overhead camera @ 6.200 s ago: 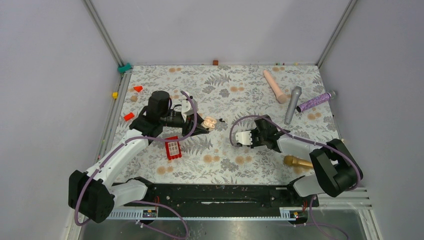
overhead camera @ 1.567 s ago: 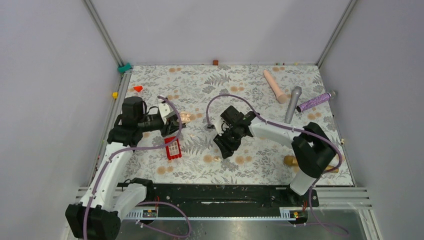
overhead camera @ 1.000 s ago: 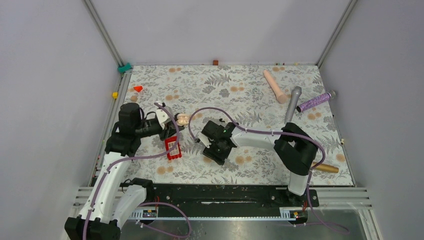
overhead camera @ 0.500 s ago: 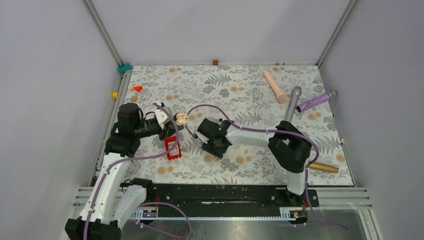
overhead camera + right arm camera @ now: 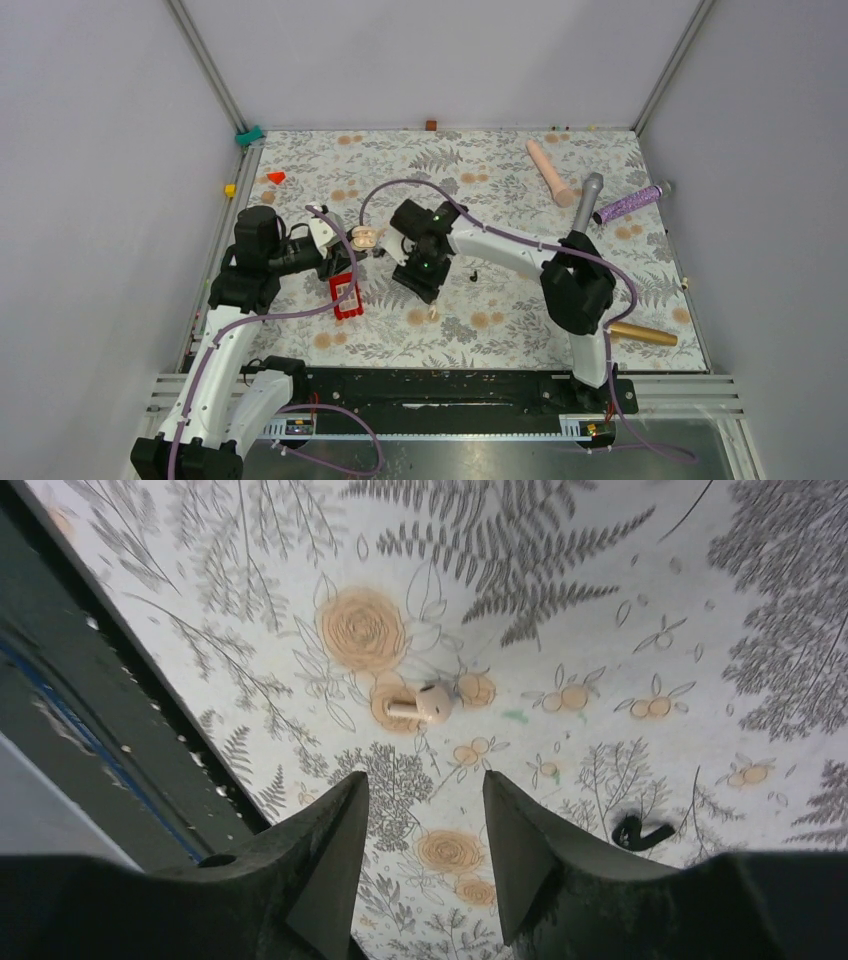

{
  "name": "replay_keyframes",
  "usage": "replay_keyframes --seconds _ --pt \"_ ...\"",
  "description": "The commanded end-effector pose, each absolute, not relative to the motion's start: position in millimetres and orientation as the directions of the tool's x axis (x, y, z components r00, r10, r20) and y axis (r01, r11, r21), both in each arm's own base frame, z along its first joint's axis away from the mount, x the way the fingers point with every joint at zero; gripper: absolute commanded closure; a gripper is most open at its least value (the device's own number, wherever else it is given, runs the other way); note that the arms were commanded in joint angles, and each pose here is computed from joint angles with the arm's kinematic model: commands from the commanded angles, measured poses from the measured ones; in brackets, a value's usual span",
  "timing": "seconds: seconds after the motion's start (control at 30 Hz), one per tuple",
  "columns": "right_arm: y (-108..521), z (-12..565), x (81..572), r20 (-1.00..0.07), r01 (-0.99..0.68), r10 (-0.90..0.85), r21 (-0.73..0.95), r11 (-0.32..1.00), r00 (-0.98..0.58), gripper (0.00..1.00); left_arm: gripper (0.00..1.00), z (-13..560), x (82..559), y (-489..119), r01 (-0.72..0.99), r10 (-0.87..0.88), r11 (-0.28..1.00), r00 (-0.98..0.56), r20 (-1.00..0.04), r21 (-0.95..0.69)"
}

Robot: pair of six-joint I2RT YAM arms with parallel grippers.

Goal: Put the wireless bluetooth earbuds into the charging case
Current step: Pick up the right earbud from the center of the board.

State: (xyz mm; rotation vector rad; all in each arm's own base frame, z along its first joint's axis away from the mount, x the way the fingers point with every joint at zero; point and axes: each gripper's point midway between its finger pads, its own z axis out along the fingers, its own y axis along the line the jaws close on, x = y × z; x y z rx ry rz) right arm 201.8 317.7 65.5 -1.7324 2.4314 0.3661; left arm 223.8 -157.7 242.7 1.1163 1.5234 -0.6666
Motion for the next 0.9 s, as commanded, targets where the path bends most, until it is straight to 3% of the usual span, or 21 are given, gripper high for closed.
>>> replay_keyframes --seconds 0.0,0.37,0.87 --pt "321.0 67.9 195.5 -0.159 -0.886 -0.902 0.319 0.337 -0.401 0.48 1.00 253.0 222.1 -159.6 0.906 0.282 0.378 0.084 -0.956 0.192" --pt "316.2 32.1 194.6 -0.027 -0.826 -0.882 0.367 0.428 -0.470 0.49 1.00 251.4 221.2 -159.9 0.911 0.278 0.367 0.085 -0.957 0.188" --pt "321.3 17.2 191.8 0.008 -0.792 -0.871 0.411 0.451 -0.492 0.53 1.00 251.8 219.4 -159.9 0.914 0.271 0.362 0.084 -0.959 0.183"
